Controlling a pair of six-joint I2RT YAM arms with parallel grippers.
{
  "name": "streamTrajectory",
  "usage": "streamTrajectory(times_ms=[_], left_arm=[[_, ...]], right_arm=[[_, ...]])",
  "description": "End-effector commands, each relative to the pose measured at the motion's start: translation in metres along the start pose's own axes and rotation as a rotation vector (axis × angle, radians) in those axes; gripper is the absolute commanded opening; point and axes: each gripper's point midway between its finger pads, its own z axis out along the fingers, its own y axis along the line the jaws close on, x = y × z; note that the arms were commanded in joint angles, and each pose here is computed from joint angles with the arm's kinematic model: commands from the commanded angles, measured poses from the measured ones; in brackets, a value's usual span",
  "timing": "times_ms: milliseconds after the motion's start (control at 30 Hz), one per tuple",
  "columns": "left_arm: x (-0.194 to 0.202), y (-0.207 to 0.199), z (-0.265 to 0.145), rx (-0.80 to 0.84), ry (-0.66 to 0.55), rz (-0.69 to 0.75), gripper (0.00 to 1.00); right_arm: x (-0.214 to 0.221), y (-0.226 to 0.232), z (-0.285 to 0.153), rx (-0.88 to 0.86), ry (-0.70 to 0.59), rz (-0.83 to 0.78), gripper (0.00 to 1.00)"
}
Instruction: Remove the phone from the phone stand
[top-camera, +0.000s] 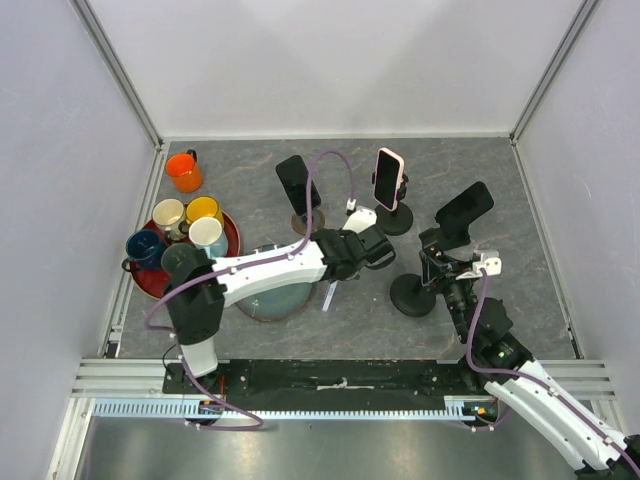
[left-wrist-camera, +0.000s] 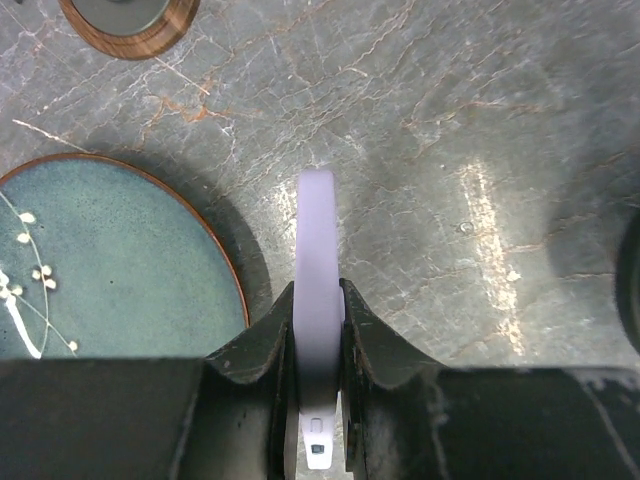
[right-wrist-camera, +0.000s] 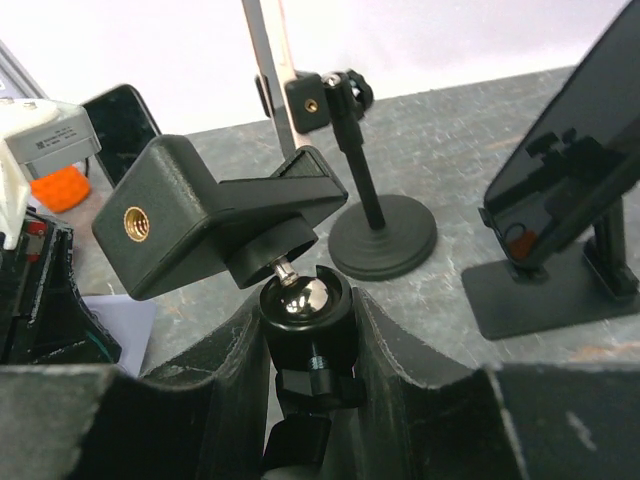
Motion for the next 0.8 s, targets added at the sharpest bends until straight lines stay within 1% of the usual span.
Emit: streamTrajectory(times_ms=[0,133,233,333,367,533,567,667,733,767], left_arm=[[-0.015,-0.004,0.002,-0.062,-0.043,-0.001,0.02],[-0.009,-0.004,0.012,-0.112,-0.013,0.045,0.02],[0.001,-0.006,0.024,-0.146,0.024,0.088,0.06],[0.008,-0.011,0.029,-0.153,0.041,0.11,0.14],[0.012,-0.013,0.032,-0.156,0.05,0.121,0.2],[0.019,-0.02,0.036,-0.142,0.075,0.122,0.29],[0.02,-0.021,0.036,-0.136,0.079,0.12,0.34],[0.021,-0.027,0.036,-0.115,0.082,0.114,0.42],[0.022,-0.03,0.035,-0.101,0.084,0.11,0.43],[0.023,-0.034,0.036,-0.088,0.086,0.108,0.49]], right_arm=[[-0.028,-0.005,-0.006,0.047,-0.059,0.059,0.0],[-0.031,-0.01,-0.01,0.064,-0.066,0.063,0.0],[-0.034,-0.012,-0.011,0.075,-0.077,0.068,0.0],[-0.036,-0.014,-0.013,0.081,-0.084,0.07,0.0],[-0.036,-0.015,-0.014,0.083,-0.088,0.073,0.0],[-0.036,-0.024,-0.016,0.127,-0.096,0.078,0.0],[-0.037,-0.025,-0.017,0.132,-0.101,0.083,0.0],[-0.036,-0.032,-0.018,0.169,-0.103,0.089,0.0],[-0.039,-0.037,-0.02,0.198,-0.113,0.097,0.0],[-0.04,-0.038,-0.021,0.204,-0.116,0.101,0.0]])
